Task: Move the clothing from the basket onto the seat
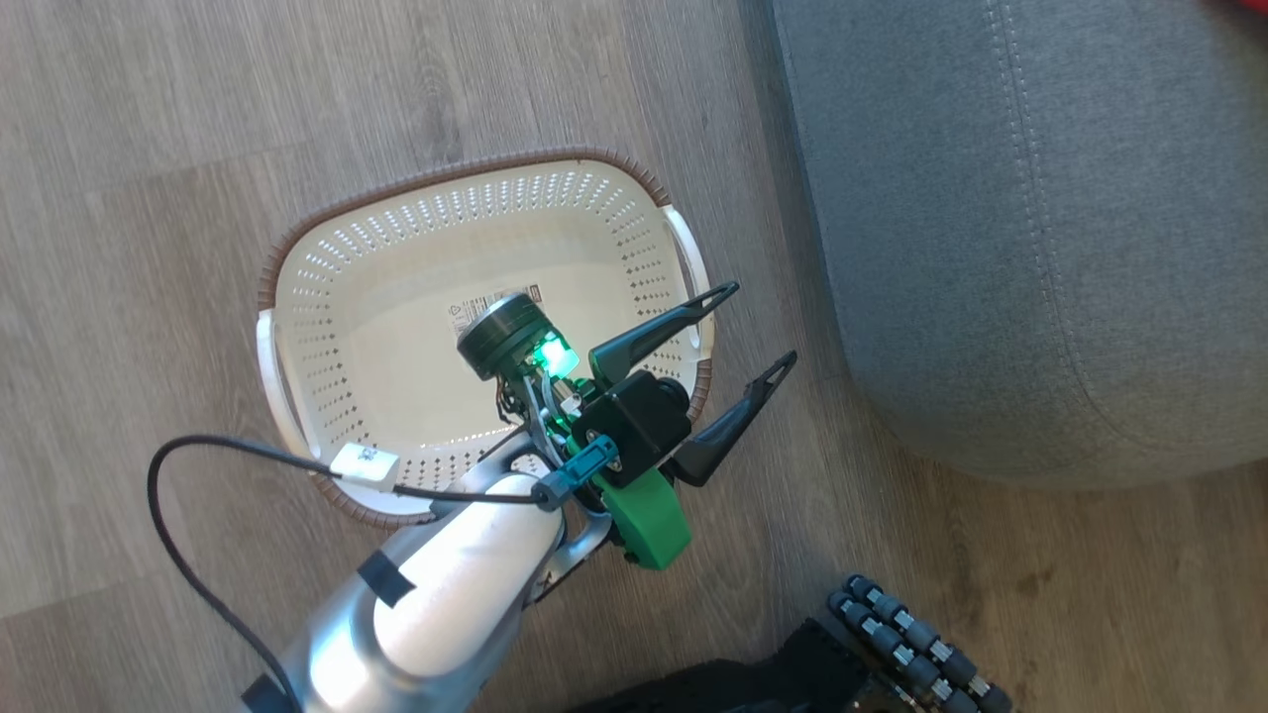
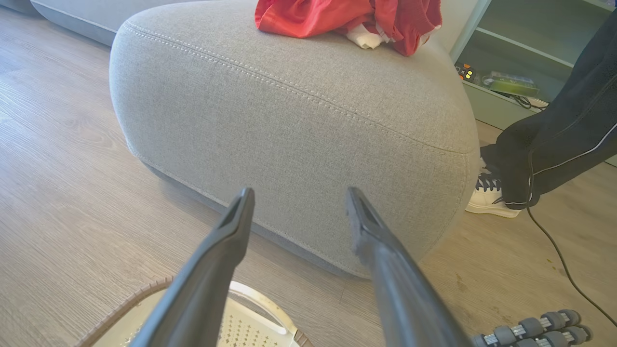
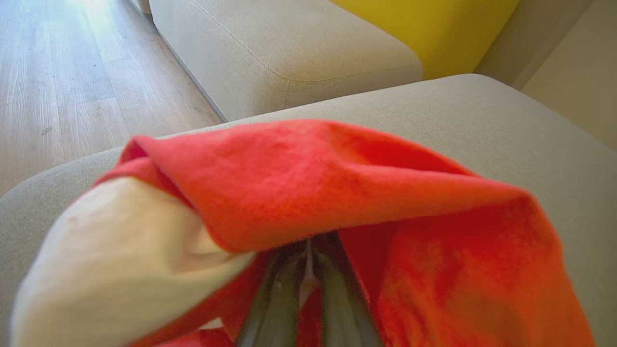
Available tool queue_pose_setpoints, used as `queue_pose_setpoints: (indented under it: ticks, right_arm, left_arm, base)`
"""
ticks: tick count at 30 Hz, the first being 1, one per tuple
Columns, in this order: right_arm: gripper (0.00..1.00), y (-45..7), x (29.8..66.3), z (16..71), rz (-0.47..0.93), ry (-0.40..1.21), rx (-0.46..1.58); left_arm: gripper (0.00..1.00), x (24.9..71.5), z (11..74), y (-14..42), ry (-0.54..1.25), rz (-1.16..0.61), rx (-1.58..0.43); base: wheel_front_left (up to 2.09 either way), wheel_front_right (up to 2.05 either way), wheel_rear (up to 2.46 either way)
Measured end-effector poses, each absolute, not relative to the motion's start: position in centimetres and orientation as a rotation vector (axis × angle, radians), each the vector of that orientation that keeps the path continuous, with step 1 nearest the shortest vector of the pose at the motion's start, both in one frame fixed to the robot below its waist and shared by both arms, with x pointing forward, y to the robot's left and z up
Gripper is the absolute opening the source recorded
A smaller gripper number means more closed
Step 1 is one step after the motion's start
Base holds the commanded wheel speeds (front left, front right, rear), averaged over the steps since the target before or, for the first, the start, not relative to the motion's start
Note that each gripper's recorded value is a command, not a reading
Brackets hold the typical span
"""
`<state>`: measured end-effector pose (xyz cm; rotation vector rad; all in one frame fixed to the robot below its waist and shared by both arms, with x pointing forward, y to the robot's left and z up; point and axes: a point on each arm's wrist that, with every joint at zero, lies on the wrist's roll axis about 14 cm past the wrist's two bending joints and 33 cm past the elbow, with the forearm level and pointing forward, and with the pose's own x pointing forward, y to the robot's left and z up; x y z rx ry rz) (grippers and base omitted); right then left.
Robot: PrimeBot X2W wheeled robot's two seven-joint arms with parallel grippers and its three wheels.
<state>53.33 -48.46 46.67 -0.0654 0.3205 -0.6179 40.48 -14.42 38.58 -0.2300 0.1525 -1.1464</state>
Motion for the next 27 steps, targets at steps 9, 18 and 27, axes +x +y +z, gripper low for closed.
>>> queue_pose_setpoints:
  ticks: [9,18,27]
  right_arm:
    - [1.00,-47.3,52.8,47.2,-0.581,0.344,-0.088]
    - [1.00,-46.3,51.6,48.6,-0.551,0.380,-0.088]
    - [1.00,-46.2,48.2,53.8,-0.549,0.223,-0.091]
  left_arm:
    - [1.00,40.7,40.1,-14.8,0.121,-1.145,-0.231]
    - [1.00,39.9,42.5,-15.6,0.081,-1.169,-0.229]
    - [1.00,36.6,44.6,-16.2,0.077,-1.199,-0.216]
  base:
    - [0.00,0.00,0.00]
    - [0.00,0.00,0.00]
    - [0.00,0.00,0.00]
